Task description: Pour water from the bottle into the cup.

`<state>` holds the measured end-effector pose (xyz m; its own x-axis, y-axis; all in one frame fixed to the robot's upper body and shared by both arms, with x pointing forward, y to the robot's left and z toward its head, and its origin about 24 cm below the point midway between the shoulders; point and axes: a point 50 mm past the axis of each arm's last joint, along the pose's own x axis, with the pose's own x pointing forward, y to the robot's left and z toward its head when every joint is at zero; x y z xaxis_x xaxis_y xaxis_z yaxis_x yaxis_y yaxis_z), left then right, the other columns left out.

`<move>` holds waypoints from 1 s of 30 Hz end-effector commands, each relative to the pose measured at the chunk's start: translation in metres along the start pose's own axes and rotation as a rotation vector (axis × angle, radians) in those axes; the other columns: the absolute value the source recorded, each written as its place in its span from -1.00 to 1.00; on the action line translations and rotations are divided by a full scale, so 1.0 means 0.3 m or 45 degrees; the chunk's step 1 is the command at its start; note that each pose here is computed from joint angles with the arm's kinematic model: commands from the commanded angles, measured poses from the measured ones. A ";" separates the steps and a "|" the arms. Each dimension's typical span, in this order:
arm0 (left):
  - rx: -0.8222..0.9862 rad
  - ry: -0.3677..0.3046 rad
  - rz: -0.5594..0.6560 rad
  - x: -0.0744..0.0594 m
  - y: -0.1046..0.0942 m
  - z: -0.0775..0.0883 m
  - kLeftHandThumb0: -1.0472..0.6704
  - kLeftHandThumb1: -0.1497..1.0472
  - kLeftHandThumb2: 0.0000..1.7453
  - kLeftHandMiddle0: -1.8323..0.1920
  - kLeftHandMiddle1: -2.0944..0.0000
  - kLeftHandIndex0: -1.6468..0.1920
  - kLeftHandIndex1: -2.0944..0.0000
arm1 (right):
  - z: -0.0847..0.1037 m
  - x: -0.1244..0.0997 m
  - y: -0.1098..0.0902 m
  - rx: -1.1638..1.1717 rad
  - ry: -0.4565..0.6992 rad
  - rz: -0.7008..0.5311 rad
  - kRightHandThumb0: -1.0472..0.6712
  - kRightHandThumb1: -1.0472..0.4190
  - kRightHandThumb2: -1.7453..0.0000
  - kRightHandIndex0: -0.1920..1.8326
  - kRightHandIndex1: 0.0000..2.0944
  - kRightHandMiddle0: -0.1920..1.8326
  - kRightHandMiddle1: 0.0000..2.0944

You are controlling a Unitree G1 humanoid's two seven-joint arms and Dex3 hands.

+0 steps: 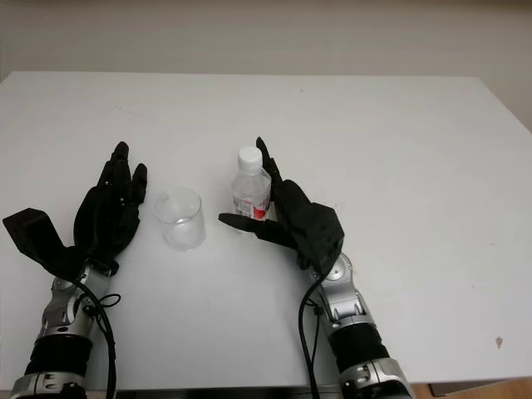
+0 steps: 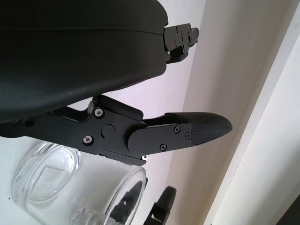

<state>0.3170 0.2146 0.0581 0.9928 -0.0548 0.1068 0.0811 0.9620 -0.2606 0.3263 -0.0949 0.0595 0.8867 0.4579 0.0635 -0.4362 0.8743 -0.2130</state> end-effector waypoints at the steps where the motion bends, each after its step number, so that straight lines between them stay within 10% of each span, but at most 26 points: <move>1: -0.016 -0.008 0.004 0.005 -0.008 -0.001 -0.65 1.00 -0.46 0.96 0.95 0.94 0.95 | 0.021 0.028 0.012 0.007 -0.040 0.006 -0.91 -0.72 0.95 -1.00 -1.00 -1.00 -1.00; 7: -0.026 -0.015 0.022 -0.004 -0.005 -0.003 -0.65 1.00 -0.46 0.97 0.95 0.96 0.96 | 0.014 0.051 0.034 0.101 -0.059 -0.143 -0.66 -0.74 0.94 -0.91 -0.95 -0.89 -0.94; 8: -0.025 -0.016 0.024 -0.005 -0.004 -0.003 -0.64 1.00 -0.46 0.97 0.95 0.96 0.96 | 0.013 0.054 0.037 0.121 -0.062 -0.167 -0.53 -0.78 0.94 -0.83 0.06 -0.92 0.07; 10: -0.024 -0.021 0.031 -0.008 -0.001 -0.002 -0.64 1.00 -0.46 0.96 0.95 0.96 0.95 | 0.012 0.060 0.042 0.139 -0.063 -0.209 -0.42 -0.83 0.93 -0.65 0.75 -0.80 0.75; 11: -0.024 -0.021 0.034 -0.009 0.000 -0.001 -0.64 1.00 -0.45 0.96 0.95 0.96 0.95 | 0.012 0.062 0.044 0.122 -0.058 -0.220 -0.43 -0.91 0.86 -0.03 0.90 -0.29 0.90; 16: -0.013 -0.024 0.027 -0.011 0.006 0.002 -0.63 1.00 -0.44 0.95 0.95 0.95 0.95 | 0.025 0.063 0.048 0.013 -0.074 -0.246 -0.32 -1.00 0.42 0.94 1.00 0.87 1.00; 30: -0.009 -0.024 0.020 -0.006 0.014 0.010 -0.63 1.00 -0.47 0.95 0.95 0.95 0.95 | 0.068 0.072 -0.009 -0.126 -0.149 -0.325 -0.19 -1.00 0.29 1.00 1.00 1.00 1.00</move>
<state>0.3155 0.2168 0.0593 0.9921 -0.0369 0.1202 0.0688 0.9596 -0.2729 0.3353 -0.0812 0.0623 0.9532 0.2501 0.1701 -0.2050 0.9477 -0.2444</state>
